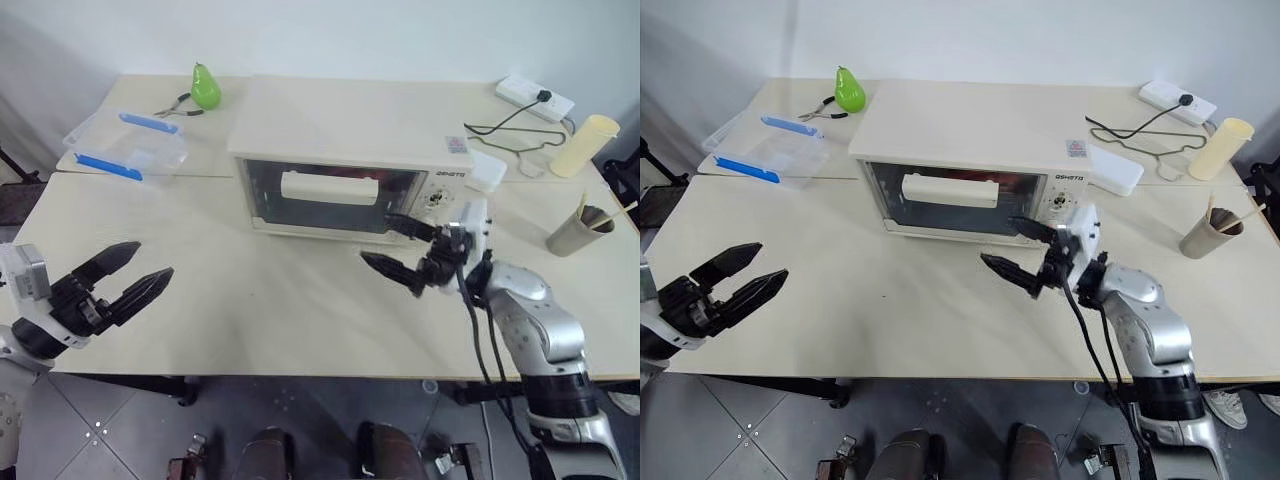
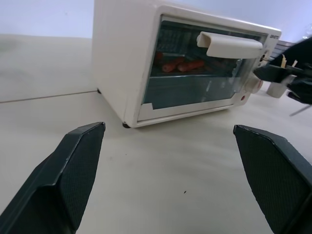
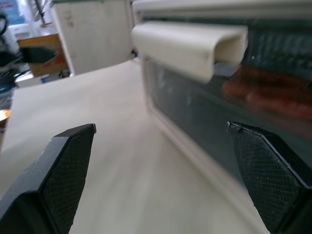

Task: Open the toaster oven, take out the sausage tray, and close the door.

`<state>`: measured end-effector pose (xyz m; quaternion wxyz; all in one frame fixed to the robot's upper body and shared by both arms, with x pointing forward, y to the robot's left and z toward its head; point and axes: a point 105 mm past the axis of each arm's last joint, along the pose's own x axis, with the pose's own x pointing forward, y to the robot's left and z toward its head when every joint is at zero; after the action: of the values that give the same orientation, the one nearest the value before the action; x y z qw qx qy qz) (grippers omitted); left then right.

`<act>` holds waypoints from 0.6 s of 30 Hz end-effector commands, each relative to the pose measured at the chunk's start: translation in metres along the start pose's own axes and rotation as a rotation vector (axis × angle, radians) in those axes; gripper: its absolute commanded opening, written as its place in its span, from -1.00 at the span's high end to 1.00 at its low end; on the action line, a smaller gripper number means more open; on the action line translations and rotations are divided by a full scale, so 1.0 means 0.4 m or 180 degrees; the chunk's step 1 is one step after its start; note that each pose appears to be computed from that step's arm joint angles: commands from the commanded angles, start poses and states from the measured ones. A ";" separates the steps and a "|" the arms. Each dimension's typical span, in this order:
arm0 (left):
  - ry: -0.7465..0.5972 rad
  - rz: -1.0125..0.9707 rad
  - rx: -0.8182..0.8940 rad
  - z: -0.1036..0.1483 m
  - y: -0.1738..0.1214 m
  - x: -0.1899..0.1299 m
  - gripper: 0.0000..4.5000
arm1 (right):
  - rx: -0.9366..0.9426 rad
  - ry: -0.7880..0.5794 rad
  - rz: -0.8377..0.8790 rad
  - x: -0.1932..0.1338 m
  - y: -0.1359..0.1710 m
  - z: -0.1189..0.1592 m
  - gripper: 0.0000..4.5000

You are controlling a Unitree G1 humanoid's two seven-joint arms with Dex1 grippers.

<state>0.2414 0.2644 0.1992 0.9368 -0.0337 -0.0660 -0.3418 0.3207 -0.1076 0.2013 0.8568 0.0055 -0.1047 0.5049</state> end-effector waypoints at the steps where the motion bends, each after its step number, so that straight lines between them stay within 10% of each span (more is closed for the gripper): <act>1: -0.0035 -0.0126 0.0079 0.022 -0.021 0.012 -0.99 | -0.0006 -0.0126 -0.0005 0.022 -0.007 0.023 -1.00; 18: -0.0094 -0.0080 -0.0224 0.012 -0.015 0.040 -0.91 | -0.0999 -0.0052 0.1065 0.027 0.112 0.002 -1.00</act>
<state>0.2499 0.2494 0.1944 0.9324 -0.0669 -0.0437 -0.3525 0.2977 -0.0807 0.1913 0.7753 -0.0988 -0.1542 0.6045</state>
